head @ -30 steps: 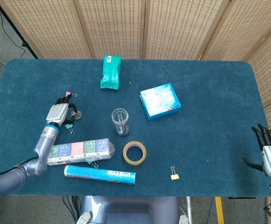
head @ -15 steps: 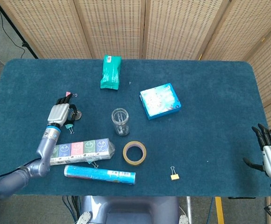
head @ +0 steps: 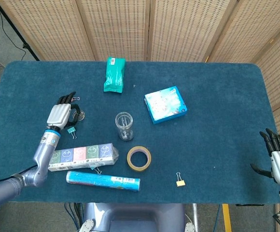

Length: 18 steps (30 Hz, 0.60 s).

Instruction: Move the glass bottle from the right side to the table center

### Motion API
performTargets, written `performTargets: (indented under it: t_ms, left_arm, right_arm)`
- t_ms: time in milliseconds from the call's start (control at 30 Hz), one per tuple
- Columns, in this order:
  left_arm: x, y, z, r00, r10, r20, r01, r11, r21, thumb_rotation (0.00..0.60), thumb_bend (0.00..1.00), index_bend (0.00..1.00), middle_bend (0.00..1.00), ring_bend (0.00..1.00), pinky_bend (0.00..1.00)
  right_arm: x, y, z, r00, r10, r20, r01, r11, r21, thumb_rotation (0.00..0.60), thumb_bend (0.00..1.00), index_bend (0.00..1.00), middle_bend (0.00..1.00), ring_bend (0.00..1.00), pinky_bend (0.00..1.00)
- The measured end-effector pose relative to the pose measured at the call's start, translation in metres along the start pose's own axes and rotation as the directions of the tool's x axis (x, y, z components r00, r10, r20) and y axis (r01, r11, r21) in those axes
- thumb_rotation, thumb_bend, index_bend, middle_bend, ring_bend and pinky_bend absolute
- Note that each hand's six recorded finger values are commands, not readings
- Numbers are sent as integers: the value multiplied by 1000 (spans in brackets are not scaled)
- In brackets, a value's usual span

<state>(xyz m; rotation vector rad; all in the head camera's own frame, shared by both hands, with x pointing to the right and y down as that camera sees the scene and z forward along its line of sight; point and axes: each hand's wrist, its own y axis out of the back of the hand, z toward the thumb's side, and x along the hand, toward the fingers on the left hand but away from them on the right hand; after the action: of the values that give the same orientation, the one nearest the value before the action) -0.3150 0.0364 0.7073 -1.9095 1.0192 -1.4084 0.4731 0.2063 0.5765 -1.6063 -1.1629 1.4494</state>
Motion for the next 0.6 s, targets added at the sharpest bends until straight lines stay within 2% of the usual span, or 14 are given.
performTargets:
  t_ms: [267, 400, 600]
  left_arm:
    - [-32, 52, 49, 988, 52, 144, -45, 998, -54, 600, 531, 588, 0, 0, 0]
    - [-56, 83, 81, 971, 82, 225, -71, 996, -54, 600, 530, 588, 0, 0, 0]
    - [-79, 110, 125, 944, 105, 312, -113, 994, 6, 600, 530, 588, 0, 0, 0]
  right_arm:
    - [0, 0, 1, 1000, -2, 0, 2, 1000, -1, 600, 198, 0, 0, 0, 0]
    - [0, 0, 0, 1000, -2, 5, 2, 1000, -1, 600, 198, 0, 0, 0, 0]
    - [1, 0, 0, 1000, -3, 6, 3, 1000, -5, 600, 198, 0, 0, 0, 0]
